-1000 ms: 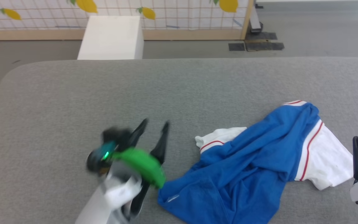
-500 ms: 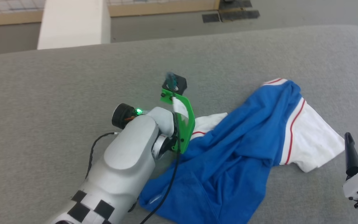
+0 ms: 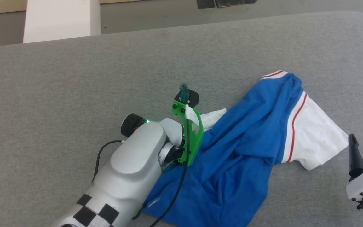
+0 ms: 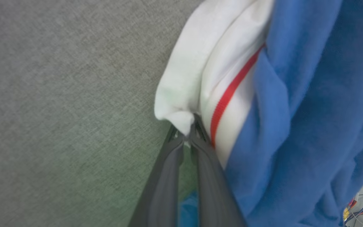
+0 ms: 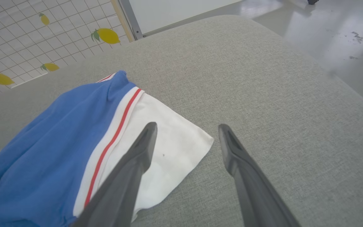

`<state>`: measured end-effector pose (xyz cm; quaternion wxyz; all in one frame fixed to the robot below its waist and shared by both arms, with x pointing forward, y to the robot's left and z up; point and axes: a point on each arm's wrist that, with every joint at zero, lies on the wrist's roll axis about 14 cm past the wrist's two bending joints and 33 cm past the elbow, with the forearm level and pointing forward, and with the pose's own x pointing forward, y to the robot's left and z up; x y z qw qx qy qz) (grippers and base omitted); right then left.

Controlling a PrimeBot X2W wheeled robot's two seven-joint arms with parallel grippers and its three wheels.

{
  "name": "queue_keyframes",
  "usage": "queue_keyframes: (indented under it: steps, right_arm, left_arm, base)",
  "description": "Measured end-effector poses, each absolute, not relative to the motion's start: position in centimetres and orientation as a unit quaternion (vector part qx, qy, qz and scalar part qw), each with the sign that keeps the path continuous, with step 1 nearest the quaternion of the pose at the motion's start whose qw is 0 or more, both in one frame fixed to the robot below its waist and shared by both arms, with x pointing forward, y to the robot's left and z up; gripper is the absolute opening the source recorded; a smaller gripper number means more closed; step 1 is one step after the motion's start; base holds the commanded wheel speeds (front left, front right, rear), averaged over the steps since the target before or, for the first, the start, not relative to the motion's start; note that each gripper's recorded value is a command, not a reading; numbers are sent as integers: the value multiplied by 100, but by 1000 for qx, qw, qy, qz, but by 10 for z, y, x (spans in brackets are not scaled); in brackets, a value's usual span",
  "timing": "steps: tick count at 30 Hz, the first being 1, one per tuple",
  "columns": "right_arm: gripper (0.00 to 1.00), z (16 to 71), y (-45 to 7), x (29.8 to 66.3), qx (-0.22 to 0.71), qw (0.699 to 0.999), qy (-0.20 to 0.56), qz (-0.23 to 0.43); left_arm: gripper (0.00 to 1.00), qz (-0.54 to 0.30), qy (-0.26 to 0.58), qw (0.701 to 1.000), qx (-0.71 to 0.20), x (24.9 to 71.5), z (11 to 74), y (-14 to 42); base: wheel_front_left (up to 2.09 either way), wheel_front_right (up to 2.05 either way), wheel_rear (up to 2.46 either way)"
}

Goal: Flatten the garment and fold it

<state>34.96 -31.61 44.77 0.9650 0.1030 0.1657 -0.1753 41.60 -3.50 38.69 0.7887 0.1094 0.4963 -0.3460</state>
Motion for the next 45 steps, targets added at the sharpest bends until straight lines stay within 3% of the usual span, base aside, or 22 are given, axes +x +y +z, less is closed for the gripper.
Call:
queue_keyframes:
  steps: [10,17,20,24,31,32,33,38,45]
  right_arm:
    - [100,449,-301,360,112,969,160,-151]
    - [100,453,-284,368,109,974,157,-123]
    - [100,455,-273,373,109,976,156,-105]
    - [100,462,-254,384,110,980,150,-77]
    - [100,471,-236,394,109,983,142,-47]
    - [100,471,-234,394,109,983,141,-45]
    - [100,472,-234,394,109,983,140,-44]
    - [100,470,-236,391,111,982,143,-47]
    - [100,461,-238,390,112,980,155,-52]
  left_arm:
    - [0,-286,338,890,-109,473,479,-24]
    - [0,-177,247,934,-190,487,518,56]
    - [0,-109,264,935,-211,465,491,102]
    - [0,-26,325,912,-249,403,434,145]
    - [0,37,394,863,-313,319,382,153]
    - [23,41,390,862,-320,317,383,152]
    - [100,41,388,862,-324,317,384,152]
    - [100,41,345,884,-313,329,406,164]
    - [100,-6,294,944,-151,378,462,194]
  base:
    - [0,0,0]
    - [0,0,0]
    - [0,0,0]
    - [0,0,0]
    - [0,0,0]
    - [0,0,0]
    - [0,0,0]
    - [0,0,0]
    - [0,0,0]
